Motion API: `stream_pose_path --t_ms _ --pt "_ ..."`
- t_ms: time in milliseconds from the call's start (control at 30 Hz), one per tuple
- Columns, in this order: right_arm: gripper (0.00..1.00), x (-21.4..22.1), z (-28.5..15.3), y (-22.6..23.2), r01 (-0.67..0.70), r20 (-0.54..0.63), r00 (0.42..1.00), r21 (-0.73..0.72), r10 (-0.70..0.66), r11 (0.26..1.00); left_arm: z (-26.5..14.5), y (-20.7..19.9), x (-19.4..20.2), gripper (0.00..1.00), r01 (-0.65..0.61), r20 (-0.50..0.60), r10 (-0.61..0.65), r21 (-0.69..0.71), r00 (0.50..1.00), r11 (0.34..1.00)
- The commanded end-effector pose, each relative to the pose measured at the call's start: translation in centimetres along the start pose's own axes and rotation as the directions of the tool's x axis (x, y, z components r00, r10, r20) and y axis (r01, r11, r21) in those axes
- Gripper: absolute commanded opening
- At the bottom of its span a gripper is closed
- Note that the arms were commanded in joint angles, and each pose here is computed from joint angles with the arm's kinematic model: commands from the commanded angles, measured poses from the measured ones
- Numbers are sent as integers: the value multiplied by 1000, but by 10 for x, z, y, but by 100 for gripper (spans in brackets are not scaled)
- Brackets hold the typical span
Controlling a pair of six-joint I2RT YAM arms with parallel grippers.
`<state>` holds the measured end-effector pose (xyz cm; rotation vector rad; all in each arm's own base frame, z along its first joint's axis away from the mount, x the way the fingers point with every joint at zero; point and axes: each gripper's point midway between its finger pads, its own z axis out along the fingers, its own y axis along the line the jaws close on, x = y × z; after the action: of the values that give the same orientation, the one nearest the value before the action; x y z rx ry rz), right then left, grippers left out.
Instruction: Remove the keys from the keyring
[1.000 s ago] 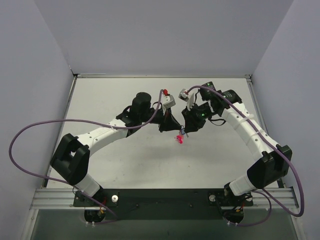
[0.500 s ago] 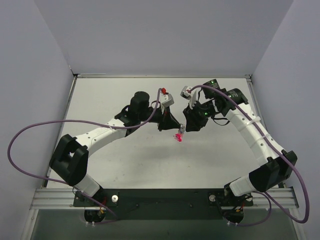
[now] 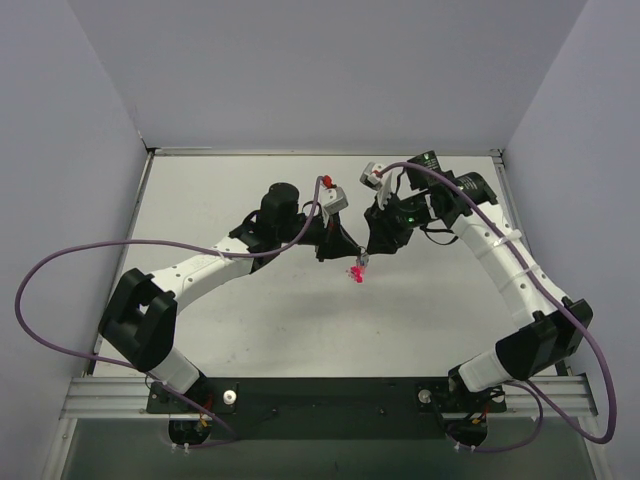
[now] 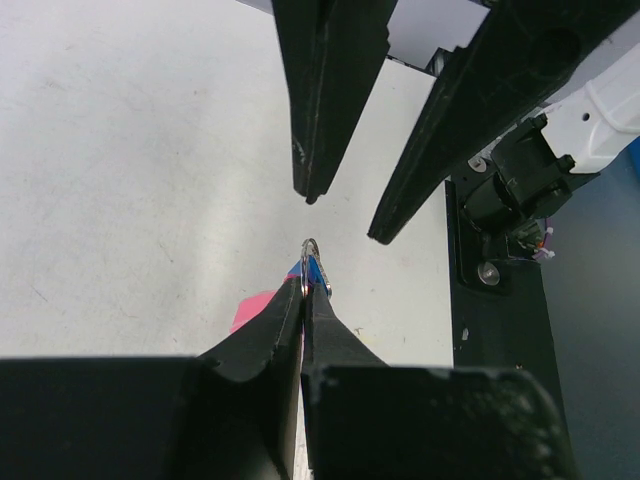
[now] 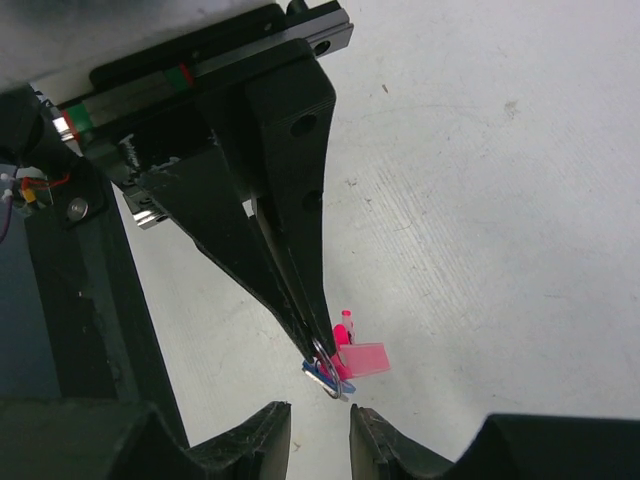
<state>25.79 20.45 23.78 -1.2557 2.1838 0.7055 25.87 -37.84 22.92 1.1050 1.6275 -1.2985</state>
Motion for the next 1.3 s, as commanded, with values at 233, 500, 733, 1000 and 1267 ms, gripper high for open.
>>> stream_pose_path --t_ms 233,500,733,1000,1267 --pt "27 -8 13 -4 -5 39 999 -100 8 995 -8 -15 -26 0 -57 61 54 40 997 998" --pt "20 -6 19 0 -14 45 999 -143 21 990 -8 -16 -26 0 -57 63 55 42 996 997" --pt "16 2 21 4 -16 33 999 -161 21 987 -8 -15 -26 0 -57 64 55 39 996 998" --pt "10 5 20 5 -11 32 999 -157 16 988 -9 -15 -25 0 -57 64 55 39 996 998" --pt "0 8 18 3 -6 26 1000 -134 10 991 -10 -14 -25 0 -59 67 57 32 996 998"
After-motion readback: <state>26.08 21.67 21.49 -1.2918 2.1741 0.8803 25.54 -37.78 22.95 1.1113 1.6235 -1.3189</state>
